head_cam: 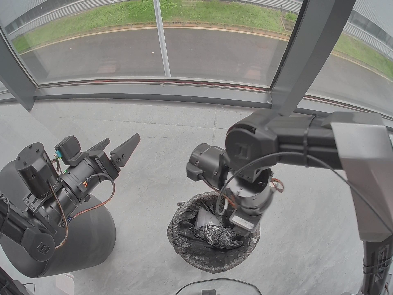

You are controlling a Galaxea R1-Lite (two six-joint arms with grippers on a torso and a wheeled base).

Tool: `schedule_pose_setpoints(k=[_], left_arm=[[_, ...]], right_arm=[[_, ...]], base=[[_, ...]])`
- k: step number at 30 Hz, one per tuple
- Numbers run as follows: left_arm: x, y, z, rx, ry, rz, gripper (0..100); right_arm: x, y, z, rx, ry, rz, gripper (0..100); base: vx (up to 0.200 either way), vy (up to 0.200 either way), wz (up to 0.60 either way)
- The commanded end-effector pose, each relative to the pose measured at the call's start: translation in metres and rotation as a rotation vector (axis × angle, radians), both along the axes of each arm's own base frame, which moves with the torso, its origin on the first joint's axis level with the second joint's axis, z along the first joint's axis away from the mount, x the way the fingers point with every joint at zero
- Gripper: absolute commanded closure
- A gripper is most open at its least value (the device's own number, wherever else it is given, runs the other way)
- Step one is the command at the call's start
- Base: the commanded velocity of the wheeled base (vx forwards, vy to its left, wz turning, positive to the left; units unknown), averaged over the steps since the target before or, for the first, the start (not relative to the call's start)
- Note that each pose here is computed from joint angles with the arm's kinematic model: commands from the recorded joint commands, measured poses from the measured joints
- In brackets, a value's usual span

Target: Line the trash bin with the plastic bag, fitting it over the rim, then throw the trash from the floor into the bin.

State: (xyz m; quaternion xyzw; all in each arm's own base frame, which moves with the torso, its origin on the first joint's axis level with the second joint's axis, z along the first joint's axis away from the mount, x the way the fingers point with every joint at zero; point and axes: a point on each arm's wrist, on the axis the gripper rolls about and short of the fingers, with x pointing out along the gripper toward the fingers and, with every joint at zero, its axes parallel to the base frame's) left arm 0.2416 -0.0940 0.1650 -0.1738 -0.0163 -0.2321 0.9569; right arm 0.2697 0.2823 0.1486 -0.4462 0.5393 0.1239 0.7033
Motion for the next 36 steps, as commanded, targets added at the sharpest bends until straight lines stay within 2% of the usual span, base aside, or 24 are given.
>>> schedule_pose_setpoints(k=[1, 3, 4, 5, 6, 8, 10, 12, 14, 15, 21, 23, 24, 25, 26, 28, 30, 32, 33, 34, 36], left_arm=[[-0.038, -0.001, 0.003, 0.217, -0.12, -0.037, 0], [-0.038, -0.001, 0.003, 0.217, -0.12, -0.037, 0], [-0.048, 0.004, -0.004, 0.412, -0.182, -0.002, 0], [-0.05, 0.005, -0.005, 0.432, -0.188, 0.009, 0], [-0.054, 0.008, -0.006, 0.476, -0.191, 0.058, 0], [-0.062, 0.012, -0.003, 0.479, -0.186, 0.118, 0], [-0.069, 0.018, 0.003, 0.478, -0.18, 0.17, 0], [-0.08, 0.024, 0.01, 0.481, -0.169, 0.189, 0], [-0.091, 0.029, 0.015, 0.487, -0.155, 0.198, 0], [-0.106, 0.036, 0.023, 0.499, -0.131, 0.208, 0], [-0.178, 0.071, 0.052, 0.564, 0.028, 0.248, 0], [-0.204, 0.084, 0.055, 0.585, 0.096, 0.256, 0], [-0.204, 0.084, 0.055, 0.585, 0.096, 0.256, 0], [-0.226, 0.093, 0.054, 0.607, 0.163, 0.293, 0], [-0.232, 0.096, 0.052, 0.61, 0.178, 0.311, 0], [-0.256, 0.102, 0.037, 0.592, 0.192, 0.386, 0], [-0.28, 0.105, 0.001, 0.569, 0.208, 0.456, 0], [-0.292, 0.104, -0.03, 0.551, 0.192, 0.531, 0], [-0.292, 0.104, -0.039, 0.538, 0.218, 0.568, 0], [-0.291, 0.104, -0.04, 0.532, 0.241, 0.591, 0], [-0.292, 0.106, -0.034, 0.41, 0.254, 0.646, 0]], right_arm=[[-0.059, -0.065, 0.097, 0.02, -0.074, -0.187, 0], [-0.059, -0.065, 0.097, 0.02, -0.074, -0.187, 0], [-0.09, -0.094, 0.142, 0.209, -0.22, -0.309, 0], [-0.095, -0.1, 0.148, 0.236, -0.237, -0.318, 0], [-0.111, -0.117, 0.167, 0.326, -0.295, -0.362, 0], [-0.13, -0.14, 0.187, 0.422, -0.385, -0.421, 0], [-0.151, -0.164, 0.205, 0.488, -0.515, -0.468, 0], [-0.17, -0.192, 0.219, 0.553, -0.617, -0.517, 0], [-0.184, -0.213, 0.227, 0.603, -0.663, -0.553, 0], [-0.2, -0.236, 0.232, 0.637, -0.708, -0.604, 0], [-0.258, -0.293, 0.202, 0.607, -0.757, -0.702, 0], [-0.277, -0.307, 0.193, 0.604, -0.782, -0.725, 0], [-0.277, -0.307, 0.193, 0.604, -0.782, -0.725, 0], [-0.298, -0.32, 0.182, 0.609, -0.807, -0.741, 0], [-0.304, -0.324, 0.177, 0.615, -0.819, -0.752, 0], [-0.321, -0.331, 0.162, 0.63, -0.854, -0.788, 0], [-0.336, -0.335, 0.142, 0.648, -0.911, -0.833, 0], [-0.349, -0.335, 0.126, 0.647, -0.968, -0.853, 0], [-0.357, -0.334, 0.118, 0.646, -1.007, -0.851, 0], [-0.36, -0.333, 0.114, 0.647, -1.026, -0.846, 0], [-0.375, -0.327, 0.099, 0.698, -1.102, -0.784, 0]], base=[[0.0, 0.0, 0.0], [0.0, 0.0, 0.0], [0.0, 0.0, 0.0], [0.0, 0.0, 0.0], [0.0, 0.0, 0.0], [0.0, 0.0, 0.0], [0.0, 0.0, 0.0], [0.0, 0.0, 0.0], [0.0, 0.0, 0.0], [0.0, 0.0, 0.0], [0.0, 0.0, 0.0], [0.0, 0.0, 0.0], [0.0, 0.0, 0.0], [0.0, 0.0, 0.0], [0.0, 0.0, 0.0], [0.0, 0.0, 0.0], [0.0, 0.0, 0.0], [0.0, 0.0, 0.0], [0.0, 0.0, 0.0], [0.0, 0.0, 0.0], [0.0, 0.0, 0.0]])
